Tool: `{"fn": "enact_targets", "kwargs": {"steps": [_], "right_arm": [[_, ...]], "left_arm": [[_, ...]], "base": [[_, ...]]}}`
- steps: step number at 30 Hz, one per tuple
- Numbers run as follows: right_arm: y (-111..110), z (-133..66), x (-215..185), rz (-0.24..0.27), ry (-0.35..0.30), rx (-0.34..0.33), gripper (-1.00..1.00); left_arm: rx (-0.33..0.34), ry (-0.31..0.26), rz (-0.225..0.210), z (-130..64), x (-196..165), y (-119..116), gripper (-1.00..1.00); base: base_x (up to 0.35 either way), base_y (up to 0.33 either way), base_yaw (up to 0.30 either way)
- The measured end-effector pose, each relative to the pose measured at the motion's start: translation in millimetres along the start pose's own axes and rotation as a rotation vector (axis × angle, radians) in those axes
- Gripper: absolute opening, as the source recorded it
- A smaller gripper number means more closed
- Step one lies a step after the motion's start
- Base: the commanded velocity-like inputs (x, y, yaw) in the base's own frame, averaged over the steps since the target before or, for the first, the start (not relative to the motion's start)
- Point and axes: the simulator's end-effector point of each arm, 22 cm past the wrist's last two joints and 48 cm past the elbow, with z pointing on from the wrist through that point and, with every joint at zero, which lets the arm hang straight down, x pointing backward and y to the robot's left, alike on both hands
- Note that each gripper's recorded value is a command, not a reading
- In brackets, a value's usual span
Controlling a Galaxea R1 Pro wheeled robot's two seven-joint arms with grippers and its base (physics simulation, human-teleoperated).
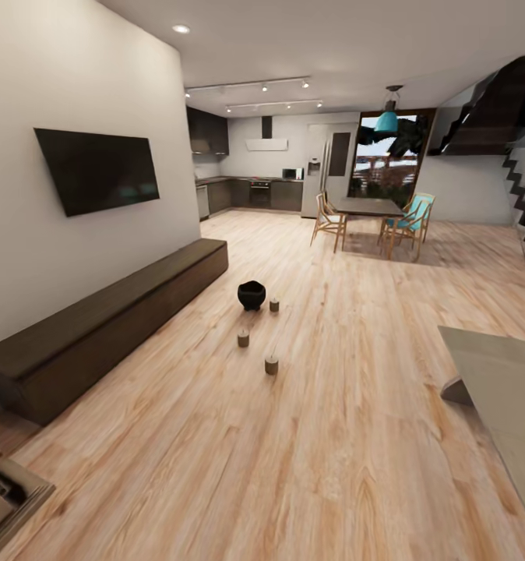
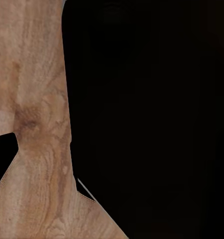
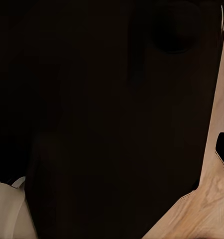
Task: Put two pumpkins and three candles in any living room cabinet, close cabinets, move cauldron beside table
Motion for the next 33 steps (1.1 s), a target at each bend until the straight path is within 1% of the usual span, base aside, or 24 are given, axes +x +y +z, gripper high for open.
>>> {"fn": "enact_targets", "kwargs": {"steps": [7, 12, 19, 26, 33], "right_arm": [[0.4, 0.0, -1.0, 0.000, -0.002, 0.000, 1.00], [0.5, 0.0, -0.9, 0.000, -0.002, -0.001, 1.00], [0.5, 0.0, -0.6, 0.000, -0.002, -0.001, 1.00], [0.6, 0.0, -0.3, -0.003, -0.001, -0.001, 1.00], [0.7, 0.0, 0.6, -0.008, 0.001, -0.001, 1.00]], "left_arm": [[0.000, -0.001, 0.000, 0.0, -0.2, 0.0, 1.00], [0.000, -0.023, 0.002, 0.0, -5.2, 0.0, 1.00], [0.000, -0.033, 0.002, -0.1, -7.4, 0.0, 1.00], [0.000, -0.034, 0.002, -0.1, -7.3, 0.0, 1.00], [0.000, -0.034, 0.001, -0.1, -7.4, -0.6, 1.00]], "base": [[0.337, 0.000, 0.000], [0.338, 0.000, 0.000], [0.338, 0.000, 0.026], [0.338, -0.019, 0.210], [0.331, -0.111, 0.280]]}}
